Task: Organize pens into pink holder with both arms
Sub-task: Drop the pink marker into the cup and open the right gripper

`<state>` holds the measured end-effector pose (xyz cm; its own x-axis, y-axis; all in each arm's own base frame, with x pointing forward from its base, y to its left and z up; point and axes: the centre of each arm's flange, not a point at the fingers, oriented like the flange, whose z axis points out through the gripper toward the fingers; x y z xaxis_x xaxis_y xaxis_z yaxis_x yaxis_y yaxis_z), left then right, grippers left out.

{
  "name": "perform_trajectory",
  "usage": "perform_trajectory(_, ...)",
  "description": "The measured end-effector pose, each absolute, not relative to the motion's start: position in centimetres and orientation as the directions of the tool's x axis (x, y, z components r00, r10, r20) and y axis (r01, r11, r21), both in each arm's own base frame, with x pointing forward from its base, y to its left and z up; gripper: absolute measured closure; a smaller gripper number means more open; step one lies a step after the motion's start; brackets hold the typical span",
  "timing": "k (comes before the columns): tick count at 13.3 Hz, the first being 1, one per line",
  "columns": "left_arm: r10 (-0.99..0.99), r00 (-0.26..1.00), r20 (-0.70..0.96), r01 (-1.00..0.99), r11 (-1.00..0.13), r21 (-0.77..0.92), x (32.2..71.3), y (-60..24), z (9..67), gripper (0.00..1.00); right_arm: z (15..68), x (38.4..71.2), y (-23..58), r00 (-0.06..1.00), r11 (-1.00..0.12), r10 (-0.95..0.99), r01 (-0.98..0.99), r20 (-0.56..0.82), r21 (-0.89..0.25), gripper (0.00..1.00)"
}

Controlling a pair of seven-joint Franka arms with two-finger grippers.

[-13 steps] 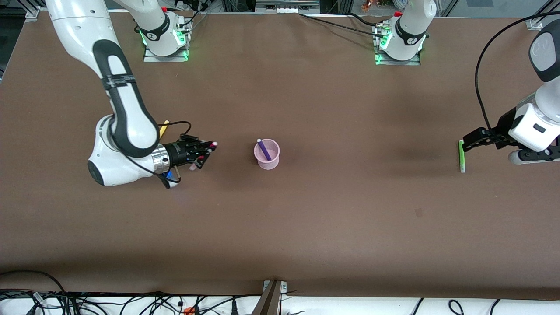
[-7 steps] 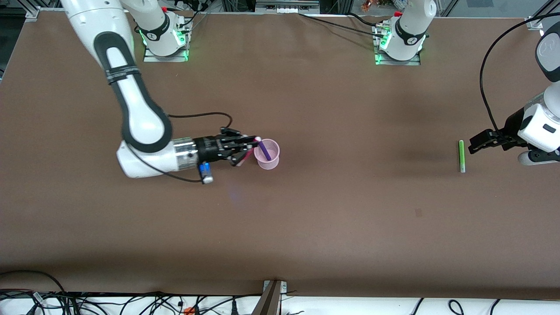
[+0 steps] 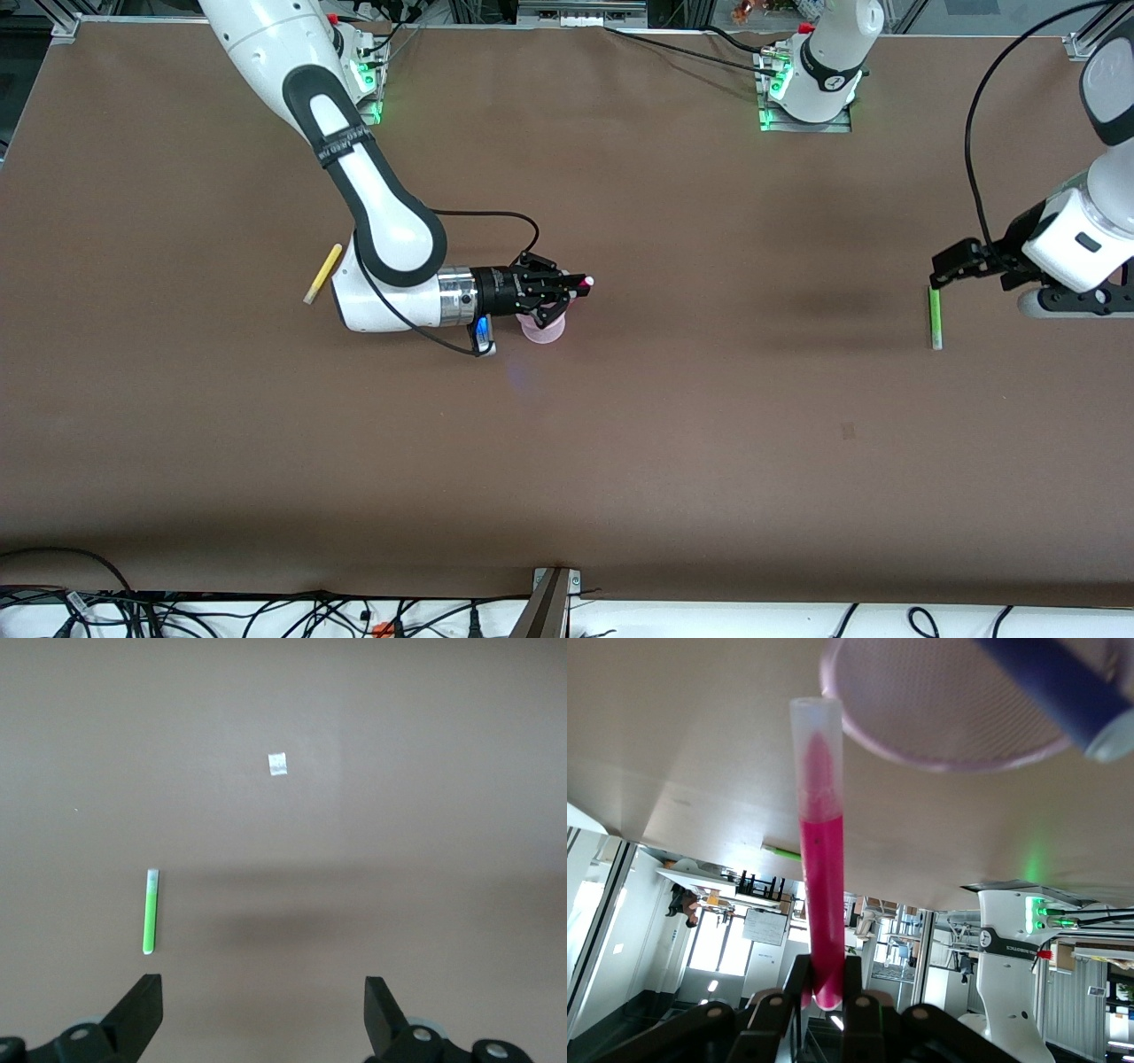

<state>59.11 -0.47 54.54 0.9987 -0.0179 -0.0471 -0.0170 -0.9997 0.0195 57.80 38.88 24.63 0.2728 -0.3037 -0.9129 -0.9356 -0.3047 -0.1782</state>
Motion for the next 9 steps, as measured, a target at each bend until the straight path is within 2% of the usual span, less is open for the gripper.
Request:
perform_trajectory(3, -0.029, 0.998, -0.057, -0.028, -0.999, 0.018, 59.0, 0.3, 54.9, 0.0, 23.3, 57.5, 38.4, 0.269, -0.306, -0.307, -0.936, -0.913, -0.173, 0.82)
perform_trajectory(4, -0.028, 0.998, -0.061, -0.027, -0.999, 0.018, 59.1, 0.5, 54.7, 0.0, 23.0, 57.5, 38.1, 0.279, -0.308, -0.306, -0.934, -0.91, -0.182, 0.77)
perform_trajectory(5, -0.028, 0.997, -0.066, -0.027, -0.999, 0.019, 59.2, 0.7, 54.4, 0.0, 22.7, 57.6, 37.7, 0.285, -0.308, -0.306, -0.933, -0.908, -0.189, 0.77)
perform_trajectory(6, -0.03, 0.997, -0.07, -0.028, -0.999, 0.019, 59.3, 0.7, 54.1, 0.0, 22.5, 57.8, 37.4, 0.287, -0.305, -0.308, -0.933, -0.907, -0.191, 0.69)
perform_trajectory(9, -0.031, 0.997, -0.076, -0.03, -0.999, 0.02, 59.4, 0.7, 53.8, 0.0, 23.5, 59.1, 36.1, 0.305, -0.289, -0.318, -0.933, -0.898, -0.215, 0.36)
